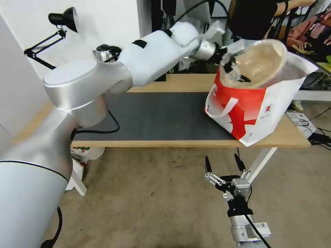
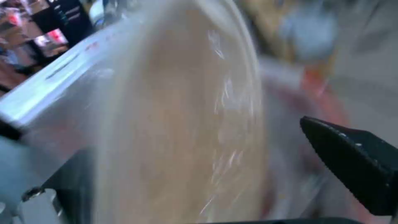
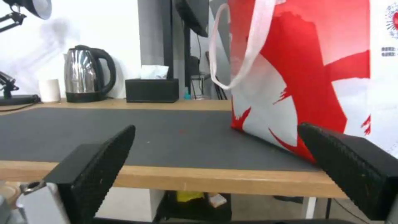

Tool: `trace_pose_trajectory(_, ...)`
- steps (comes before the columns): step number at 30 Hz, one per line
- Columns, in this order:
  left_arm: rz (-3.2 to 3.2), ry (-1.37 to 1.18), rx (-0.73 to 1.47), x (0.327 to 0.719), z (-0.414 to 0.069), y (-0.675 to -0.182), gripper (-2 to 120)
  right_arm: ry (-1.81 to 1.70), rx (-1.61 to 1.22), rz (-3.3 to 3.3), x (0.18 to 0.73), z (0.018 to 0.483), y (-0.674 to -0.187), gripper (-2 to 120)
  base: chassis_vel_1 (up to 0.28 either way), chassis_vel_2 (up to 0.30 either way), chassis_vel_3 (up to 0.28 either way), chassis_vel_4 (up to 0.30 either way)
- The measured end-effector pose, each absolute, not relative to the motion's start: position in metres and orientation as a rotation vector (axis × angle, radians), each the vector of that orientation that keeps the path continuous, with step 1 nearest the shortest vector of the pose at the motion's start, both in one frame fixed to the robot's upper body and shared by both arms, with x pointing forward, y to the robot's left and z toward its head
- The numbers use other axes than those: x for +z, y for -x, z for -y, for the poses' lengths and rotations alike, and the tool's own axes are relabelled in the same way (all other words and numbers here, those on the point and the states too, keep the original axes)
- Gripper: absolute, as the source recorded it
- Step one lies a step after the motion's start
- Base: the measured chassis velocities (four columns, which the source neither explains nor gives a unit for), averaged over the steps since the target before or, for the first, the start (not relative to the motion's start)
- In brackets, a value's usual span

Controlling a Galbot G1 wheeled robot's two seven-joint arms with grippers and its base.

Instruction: Pick up the trash from the table and place it into the takeout bag.

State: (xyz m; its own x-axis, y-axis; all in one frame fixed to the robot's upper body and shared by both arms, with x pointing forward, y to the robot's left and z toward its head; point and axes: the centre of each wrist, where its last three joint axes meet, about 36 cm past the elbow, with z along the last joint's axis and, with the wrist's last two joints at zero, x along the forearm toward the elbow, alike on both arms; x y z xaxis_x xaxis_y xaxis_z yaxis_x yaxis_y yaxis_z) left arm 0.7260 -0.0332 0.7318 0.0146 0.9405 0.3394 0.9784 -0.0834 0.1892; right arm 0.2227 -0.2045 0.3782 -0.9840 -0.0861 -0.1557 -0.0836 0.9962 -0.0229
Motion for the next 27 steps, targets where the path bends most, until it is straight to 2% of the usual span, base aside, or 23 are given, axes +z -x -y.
trace_pose_trajectory(3,2.140,2.102,-0.537,0.733,0.043,-0.720,100,0.127,-0.024,-2.981,0.378,0.205,-0.223,100,0.000,0.000,0.000,0.000)
trace_pose_trajectory(6,2.120,2.097,-0.727,0.739,0.045,-0.718,100,0.127,-0.024,-2.981,0.378,0.205,-0.223,100,0.000,0.000,0.000,0.000)
trace_pose_trajectory(8,2.102,2.113,-0.728,0.740,0.043,-0.719,100,0.127,-0.024,-2.982,0.378,0.205,-0.223,100,0.000,0.000,0.000,0.000)
trace_pose_trajectory(12,2.171,2.038,-0.463,0.747,0.043,-0.718,100,0.127,-0.024,-2.982,0.378,0.205,-0.223,100,0.000,0.000,0.000,0.000)
trace_pose_trajectory(14,2.219,1.951,-0.445,0.748,0.045,-0.717,100,0.127,-0.024,-2.981,0.378,0.205,-0.223,100,0.000,0.000,0.000,0.000)
trace_pose_trajectory(15,2.279,1.881,-0.518,0.746,0.043,-0.718,100,0.128,-0.024,-2.981,0.378,0.205,-0.223,100,0.000,0.000,0.000,0.000)
trace_pose_trajectory(17,2.210,1.950,-0.623,0.742,0.030,-0.727,100,0.127,-0.024,-2.982,0.378,0.205,-0.223,100,0.000,0.000,0.000,0.000)
trace_pose_trajectory(18,2.210,1.950,-0.623,0.742,0.030,-0.727,100,0.127,-0.024,-2.982,0.378,0.205,-0.223,100,0.000,0.000,0.000,0.000)
trace_pose_trajectory(21,2.232,1.931,-0.443,0.733,0.029,-0.724,100,0.128,-0.024,-2.981,0.378,0.205,-0.223,100,0.000,0.000,0.000,0.000)
trace_pose_trajectory(27,2.183,1.938,-0.556,0.734,0.022,-0.729,100,0.128,-0.024,-2.981,0.378,0.205,-0.223,100,0.000,0.000,0.000,0.000)
